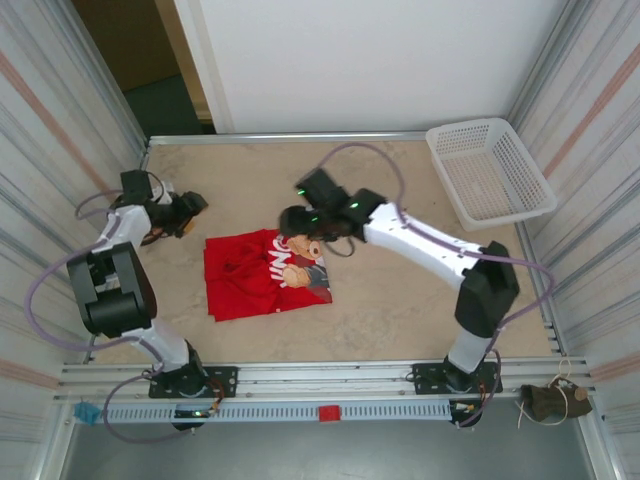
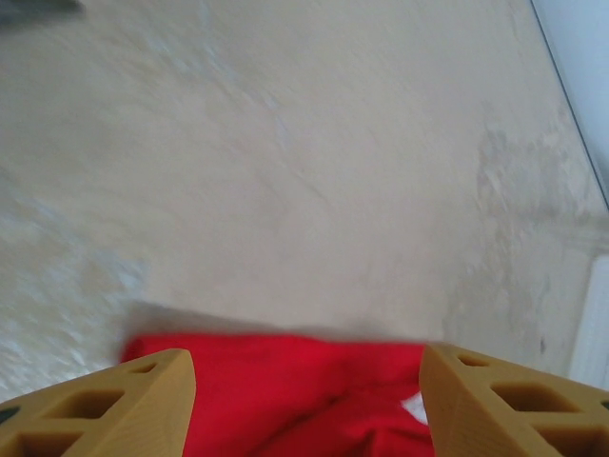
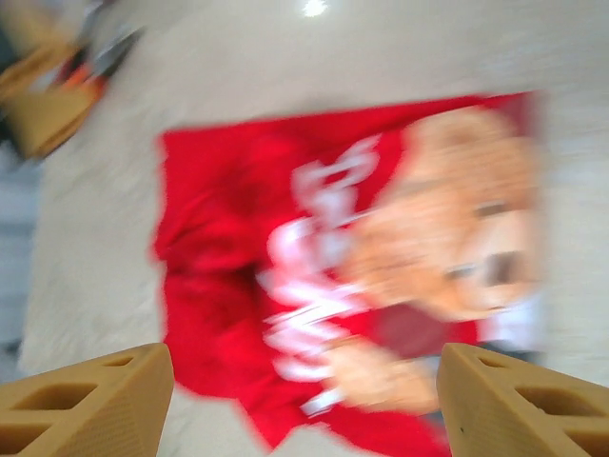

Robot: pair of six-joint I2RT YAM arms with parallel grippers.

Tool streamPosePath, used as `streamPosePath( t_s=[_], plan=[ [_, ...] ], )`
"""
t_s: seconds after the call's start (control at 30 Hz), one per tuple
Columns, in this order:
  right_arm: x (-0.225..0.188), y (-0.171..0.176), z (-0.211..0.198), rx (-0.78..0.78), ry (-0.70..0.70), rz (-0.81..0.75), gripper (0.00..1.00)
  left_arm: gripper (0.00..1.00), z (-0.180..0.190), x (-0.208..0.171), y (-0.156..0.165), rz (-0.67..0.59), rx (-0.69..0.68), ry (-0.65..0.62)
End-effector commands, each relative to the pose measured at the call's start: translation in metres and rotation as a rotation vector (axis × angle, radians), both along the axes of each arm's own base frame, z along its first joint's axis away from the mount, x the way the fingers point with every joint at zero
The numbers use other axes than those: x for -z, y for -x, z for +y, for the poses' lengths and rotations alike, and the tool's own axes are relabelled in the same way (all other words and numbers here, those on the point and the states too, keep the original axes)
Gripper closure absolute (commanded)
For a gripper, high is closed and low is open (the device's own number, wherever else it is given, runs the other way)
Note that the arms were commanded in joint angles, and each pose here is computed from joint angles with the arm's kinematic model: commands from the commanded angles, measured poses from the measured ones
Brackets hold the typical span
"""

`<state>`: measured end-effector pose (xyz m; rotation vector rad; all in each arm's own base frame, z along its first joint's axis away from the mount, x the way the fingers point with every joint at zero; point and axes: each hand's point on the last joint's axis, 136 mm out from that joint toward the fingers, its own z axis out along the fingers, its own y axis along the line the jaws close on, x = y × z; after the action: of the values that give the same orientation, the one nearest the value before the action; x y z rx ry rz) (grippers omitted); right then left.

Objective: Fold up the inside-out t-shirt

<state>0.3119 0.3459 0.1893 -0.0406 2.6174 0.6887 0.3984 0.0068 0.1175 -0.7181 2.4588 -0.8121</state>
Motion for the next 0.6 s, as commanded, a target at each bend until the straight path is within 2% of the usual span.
streamPosePath(
  t_s=[0.0,0.13,0.23,0.43,0.5,0.57],
  plan=[
    [0.052,-0.008,-0.032,0.019,0.052,0.102,0.28,0.36,-0.037,-0.014,0.025,-0.027,0.048,0.041],
    [0.085,-0.017,-0.032,-0.026,0.057,0.178,0.28,0.36,-0.060,0.006,0.067,0.009,0.015,0.020],
    [0.104,-0.023,-0.021,-0.052,0.045,0.219,0.29,0.35,-0.064,0.021,0.093,0.035,-0.025,0.000],
    [0.140,-0.041,0.002,-0.056,0.017,0.281,0.34,0.35,-0.065,0.048,0.109,0.095,-0.056,0.007],
    [0.145,-0.046,0.007,-0.051,0.001,0.290,0.47,0.35,-0.066,0.056,0.108,0.114,-0.054,0.002],
    [0.148,-0.052,0.004,-0.026,-0.003,0.289,0.79,0.35,-0.068,0.062,0.103,0.122,-0.046,-0.001]
  ],
)
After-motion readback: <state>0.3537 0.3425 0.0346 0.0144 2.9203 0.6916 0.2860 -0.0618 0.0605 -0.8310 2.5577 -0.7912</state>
